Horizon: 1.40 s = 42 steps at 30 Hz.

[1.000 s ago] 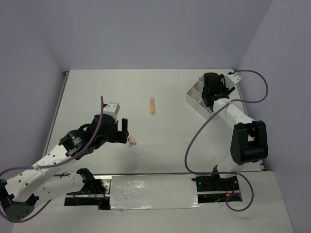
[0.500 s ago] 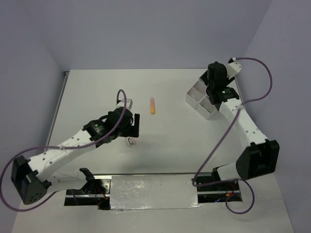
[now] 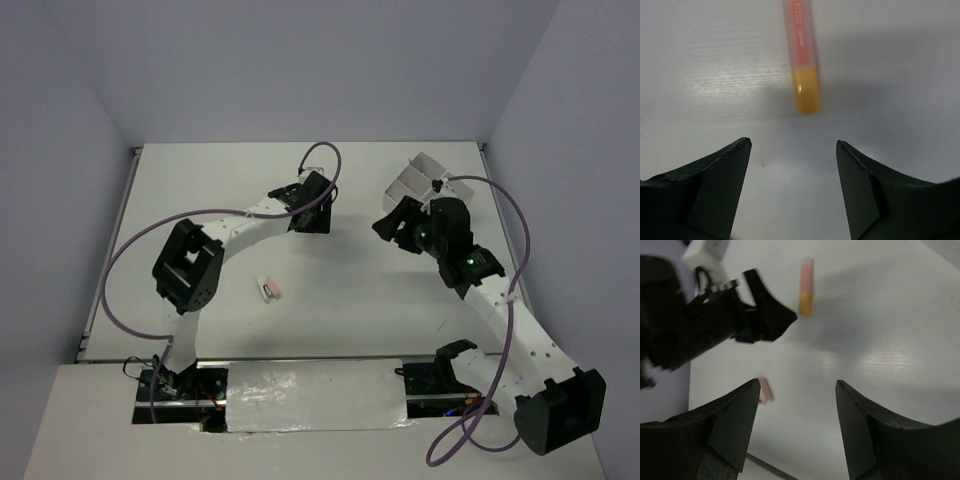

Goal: Sort the stationery into containers
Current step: Pick up the pen from the center of the board.

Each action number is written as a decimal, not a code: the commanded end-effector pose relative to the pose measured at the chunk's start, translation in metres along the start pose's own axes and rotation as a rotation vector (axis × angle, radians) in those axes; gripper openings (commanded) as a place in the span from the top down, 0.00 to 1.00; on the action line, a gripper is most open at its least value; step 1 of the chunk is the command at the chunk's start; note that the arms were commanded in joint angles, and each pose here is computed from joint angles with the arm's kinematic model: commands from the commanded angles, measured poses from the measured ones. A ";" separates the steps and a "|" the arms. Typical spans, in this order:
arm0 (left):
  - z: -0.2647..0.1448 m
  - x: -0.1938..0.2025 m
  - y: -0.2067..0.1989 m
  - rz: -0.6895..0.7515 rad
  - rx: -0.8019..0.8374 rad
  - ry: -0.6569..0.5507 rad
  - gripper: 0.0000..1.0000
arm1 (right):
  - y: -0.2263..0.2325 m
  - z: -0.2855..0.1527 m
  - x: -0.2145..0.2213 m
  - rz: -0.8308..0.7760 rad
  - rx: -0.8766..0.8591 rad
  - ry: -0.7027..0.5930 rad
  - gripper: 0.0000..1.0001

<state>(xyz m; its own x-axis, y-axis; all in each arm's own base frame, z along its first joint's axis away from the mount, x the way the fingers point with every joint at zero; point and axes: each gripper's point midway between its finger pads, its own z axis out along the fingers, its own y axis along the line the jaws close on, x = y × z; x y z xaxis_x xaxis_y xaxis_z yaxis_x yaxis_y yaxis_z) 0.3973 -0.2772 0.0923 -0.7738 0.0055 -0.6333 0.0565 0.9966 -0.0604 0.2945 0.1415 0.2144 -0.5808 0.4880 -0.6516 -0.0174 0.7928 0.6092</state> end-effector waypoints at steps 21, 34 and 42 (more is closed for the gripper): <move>0.087 0.039 0.015 0.020 -0.082 0.191 0.66 | 0.050 -0.064 0.006 -0.048 -0.276 -0.037 0.30; -0.036 0.014 -0.008 0.059 0.303 -0.079 1.00 | 0.041 -0.060 -0.006 -0.042 -0.230 -0.124 0.29; -0.142 0.028 -0.050 0.178 0.666 -0.221 1.00 | 0.062 -0.028 0.028 -0.086 -0.327 -0.038 0.00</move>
<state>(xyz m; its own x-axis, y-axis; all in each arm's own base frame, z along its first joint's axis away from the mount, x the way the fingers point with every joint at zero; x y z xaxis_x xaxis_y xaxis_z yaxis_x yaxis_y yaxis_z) 0.3055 -0.2925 0.1609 -0.6509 0.0612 -0.7567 0.4502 0.8337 -0.3198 0.2517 0.1709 0.2412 -0.5527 0.4599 -0.6950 -0.2478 0.7056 0.6639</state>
